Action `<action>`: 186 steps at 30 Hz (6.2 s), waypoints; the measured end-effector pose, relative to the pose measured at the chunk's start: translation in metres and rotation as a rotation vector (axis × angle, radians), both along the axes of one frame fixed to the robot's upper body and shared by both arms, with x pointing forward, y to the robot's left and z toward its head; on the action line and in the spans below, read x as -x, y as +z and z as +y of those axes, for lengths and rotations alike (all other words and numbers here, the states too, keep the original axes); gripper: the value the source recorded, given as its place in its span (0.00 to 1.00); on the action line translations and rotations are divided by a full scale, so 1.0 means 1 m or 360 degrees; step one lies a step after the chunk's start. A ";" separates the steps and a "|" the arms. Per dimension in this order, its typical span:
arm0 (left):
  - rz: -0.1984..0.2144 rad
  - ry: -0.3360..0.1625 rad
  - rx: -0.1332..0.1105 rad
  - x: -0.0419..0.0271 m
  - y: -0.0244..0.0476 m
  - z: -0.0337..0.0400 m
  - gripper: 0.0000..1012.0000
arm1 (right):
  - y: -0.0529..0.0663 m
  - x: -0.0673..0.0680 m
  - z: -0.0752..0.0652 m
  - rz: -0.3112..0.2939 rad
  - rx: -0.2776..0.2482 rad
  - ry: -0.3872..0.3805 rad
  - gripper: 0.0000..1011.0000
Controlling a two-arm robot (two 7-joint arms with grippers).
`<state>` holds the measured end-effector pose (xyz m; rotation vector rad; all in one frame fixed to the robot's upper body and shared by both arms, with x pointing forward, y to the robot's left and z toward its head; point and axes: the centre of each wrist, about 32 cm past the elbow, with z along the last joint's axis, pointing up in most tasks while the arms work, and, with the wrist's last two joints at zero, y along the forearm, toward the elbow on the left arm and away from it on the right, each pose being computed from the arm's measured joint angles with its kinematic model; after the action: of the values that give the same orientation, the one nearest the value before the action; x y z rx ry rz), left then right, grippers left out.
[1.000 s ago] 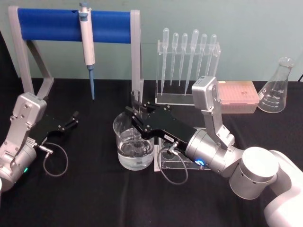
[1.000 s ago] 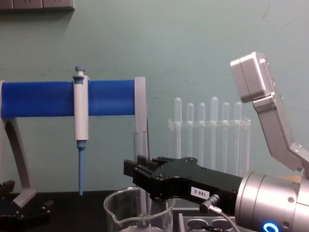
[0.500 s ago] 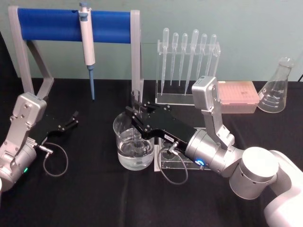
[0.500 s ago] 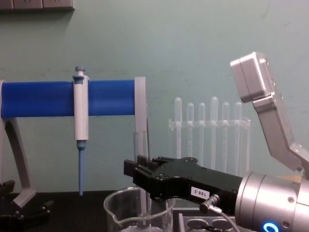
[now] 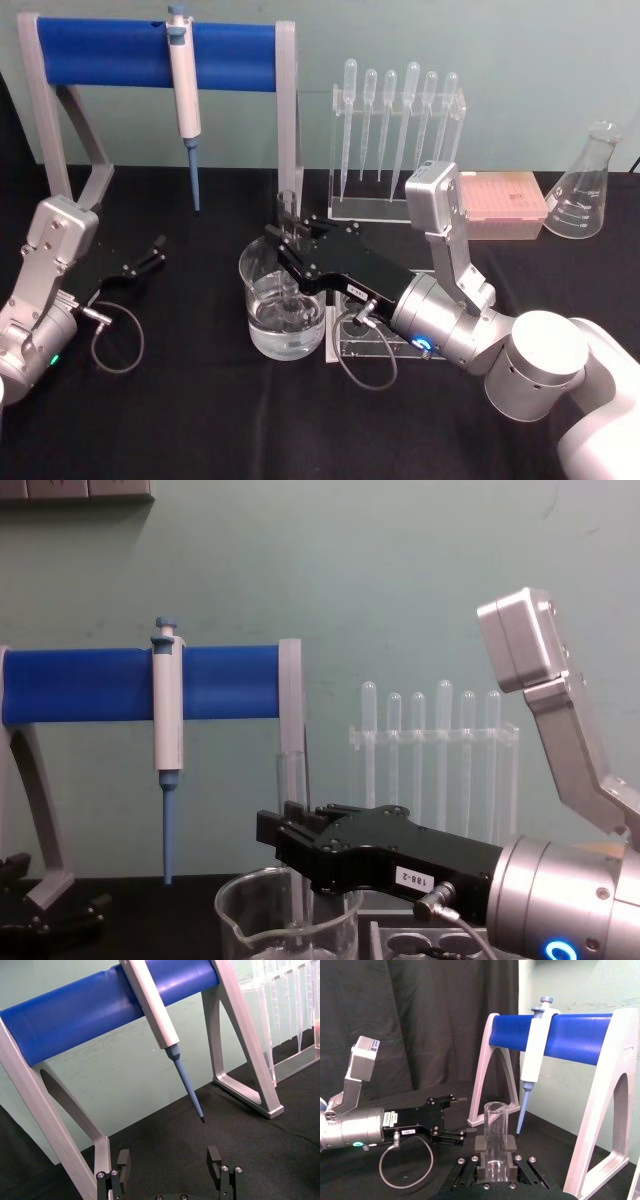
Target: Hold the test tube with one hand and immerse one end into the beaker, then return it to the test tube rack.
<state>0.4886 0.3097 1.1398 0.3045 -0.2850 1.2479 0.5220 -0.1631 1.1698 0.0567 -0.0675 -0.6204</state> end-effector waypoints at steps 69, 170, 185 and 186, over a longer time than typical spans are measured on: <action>0.0000 0.0000 0.0000 0.0000 0.0000 0.0000 0.99 | 0.000 0.000 0.000 0.0000 0.0000 0.0000 0.22; 0.0000 0.0000 0.0000 0.0000 0.0000 0.0000 0.99 | 0.000 0.000 0.000 0.0000 0.0000 0.0000 0.22; 0.0000 0.0000 0.0000 0.0000 0.0000 0.0000 0.99 | 0.000 0.000 0.000 0.0000 0.0000 0.0000 0.22; 0.0000 0.0000 0.0000 0.0000 0.0000 0.0000 0.99 | 0.000 0.000 0.000 0.0000 0.0000 0.0000 0.22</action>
<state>0.4886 0.3097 1.1398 0.3044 -0.2851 1.2479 0.5220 -0.1631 1.1698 0.0567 -0.0675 -0.6204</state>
